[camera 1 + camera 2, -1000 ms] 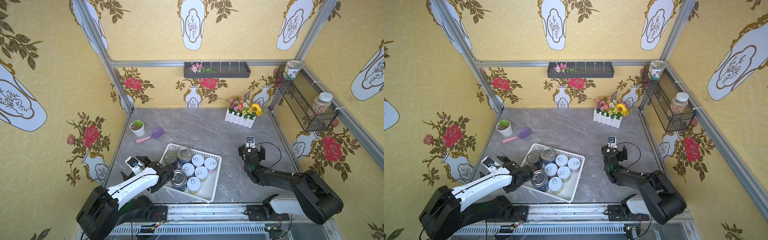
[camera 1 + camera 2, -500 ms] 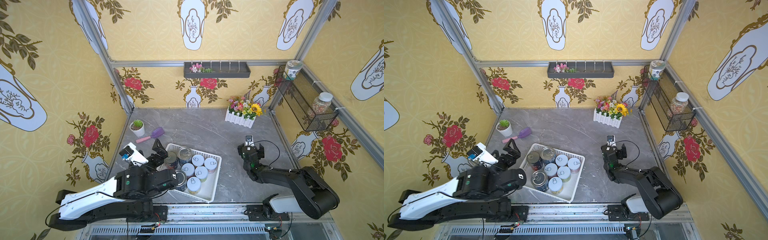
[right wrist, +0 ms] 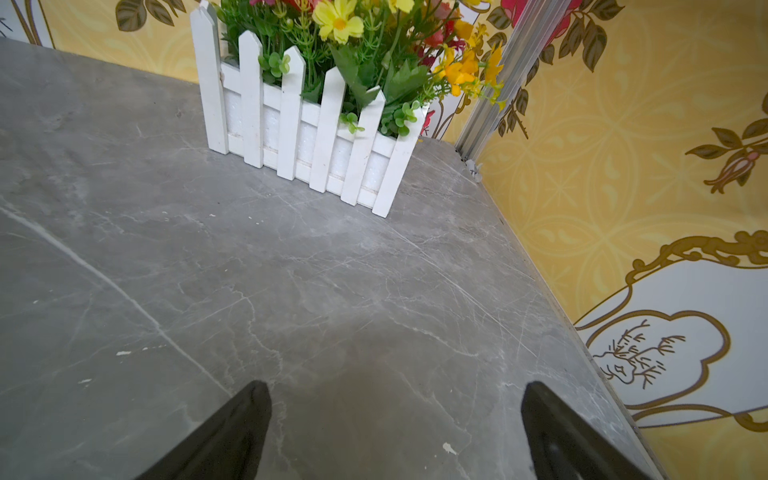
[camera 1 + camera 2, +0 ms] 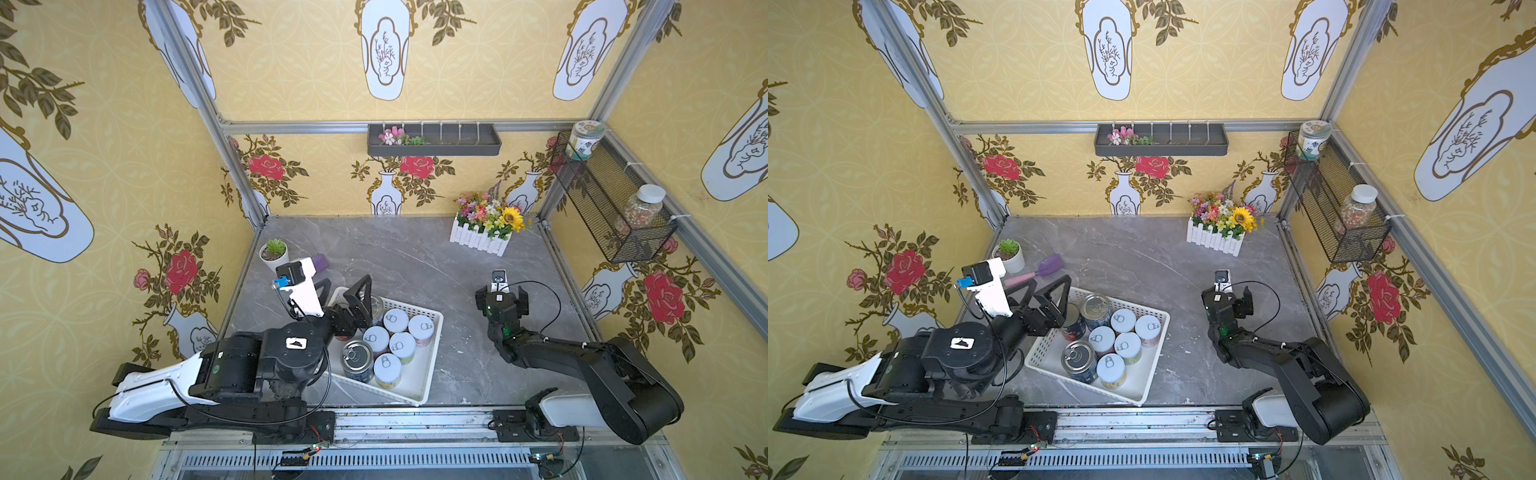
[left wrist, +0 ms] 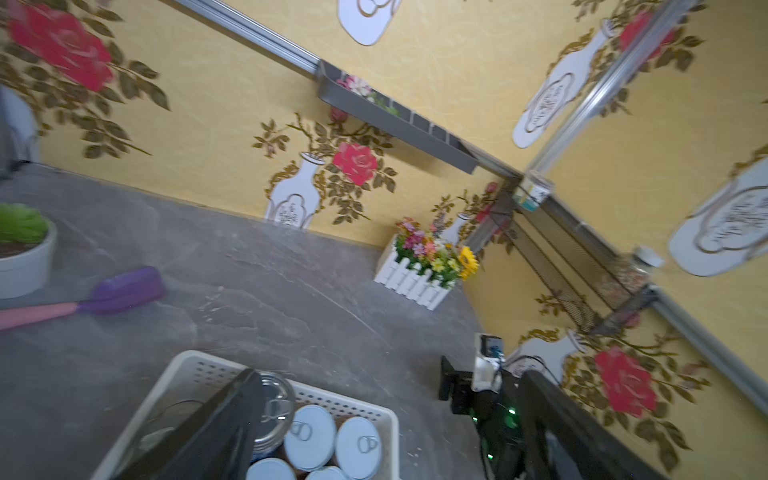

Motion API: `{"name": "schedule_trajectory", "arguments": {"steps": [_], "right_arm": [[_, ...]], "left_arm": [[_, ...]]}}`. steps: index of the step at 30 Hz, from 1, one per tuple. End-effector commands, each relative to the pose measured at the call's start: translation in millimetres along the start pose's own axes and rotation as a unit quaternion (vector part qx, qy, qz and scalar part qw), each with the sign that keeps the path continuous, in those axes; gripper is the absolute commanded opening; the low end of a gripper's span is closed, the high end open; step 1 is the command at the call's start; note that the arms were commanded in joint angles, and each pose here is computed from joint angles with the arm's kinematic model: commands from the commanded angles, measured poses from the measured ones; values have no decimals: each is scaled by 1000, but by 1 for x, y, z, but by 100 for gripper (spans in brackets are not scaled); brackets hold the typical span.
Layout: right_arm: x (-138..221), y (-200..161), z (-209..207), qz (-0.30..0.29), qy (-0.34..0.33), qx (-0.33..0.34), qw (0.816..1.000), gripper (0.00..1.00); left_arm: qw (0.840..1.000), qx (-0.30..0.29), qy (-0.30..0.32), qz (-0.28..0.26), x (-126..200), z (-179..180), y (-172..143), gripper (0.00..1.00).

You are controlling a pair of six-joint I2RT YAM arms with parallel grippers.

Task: Put the canned food in the basket
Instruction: Reset both arms

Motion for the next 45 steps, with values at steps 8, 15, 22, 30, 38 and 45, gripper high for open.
{"name": "schedule_trajectory", "arguments": {"steps": [8, 15, 22, 30, 38, 45], "right_arm": [[-4, 2, -8, -14, -13, -9, 1000, 97], [-16, -14, -23, -23, 30, -70, 997, 97], [-28, -18, -22, 2, 66, -84, 994, 97], [-33, -30, -21, -1, 120, -110, 987, 97], [-33, -30, -21, -2, 121, -112, 986, 97], [-33, -30, -21, -3, 121, -113, 986, 97]], "left_arm": [[979, -28, 88, -183, -4, 95, 20, 100], [948, -54, 255, -184, -63, 190, -19, 100], [862, -145, 450, -183, -82, 301, -79, 100], [861, -121, 434, -234, -45, 341, -93, 100], [854, -169, 440, -221, -73, 356, -84, 100], [873, -158, 438, -145, -102, 373, -90, 100]]}}
Point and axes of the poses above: each gripper's point midway between its finger pads, its own x axis back along the fingers, its own z axis along the line the jaws close on, y = z × x, the point moved 3 cm from there along x, back along the fingers, and after that the axes turned 3 degrees about x, right-handed, at the moved point
